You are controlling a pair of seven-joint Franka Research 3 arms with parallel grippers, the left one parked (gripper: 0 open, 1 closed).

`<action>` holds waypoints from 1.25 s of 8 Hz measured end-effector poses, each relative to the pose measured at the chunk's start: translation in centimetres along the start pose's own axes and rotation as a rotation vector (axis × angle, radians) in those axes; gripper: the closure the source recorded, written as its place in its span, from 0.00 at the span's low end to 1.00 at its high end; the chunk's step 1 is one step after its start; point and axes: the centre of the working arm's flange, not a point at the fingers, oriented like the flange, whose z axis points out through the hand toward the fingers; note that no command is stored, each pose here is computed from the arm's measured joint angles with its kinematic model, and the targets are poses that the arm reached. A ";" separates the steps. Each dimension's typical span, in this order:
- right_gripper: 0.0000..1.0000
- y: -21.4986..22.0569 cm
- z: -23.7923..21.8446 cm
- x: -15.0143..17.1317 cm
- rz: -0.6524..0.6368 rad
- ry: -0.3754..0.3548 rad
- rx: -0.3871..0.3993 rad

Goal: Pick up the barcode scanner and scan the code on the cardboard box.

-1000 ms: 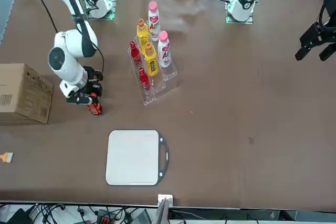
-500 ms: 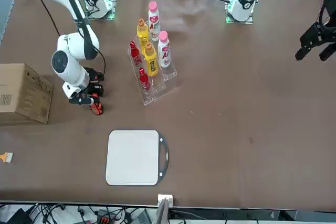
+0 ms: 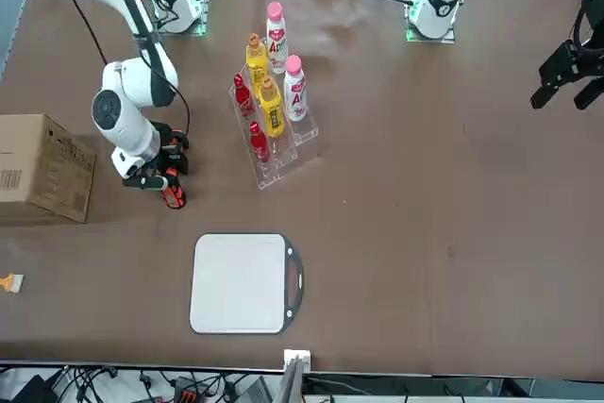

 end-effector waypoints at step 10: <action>0.00 4.9 -36.4 4.8 0.103 0.017 0.000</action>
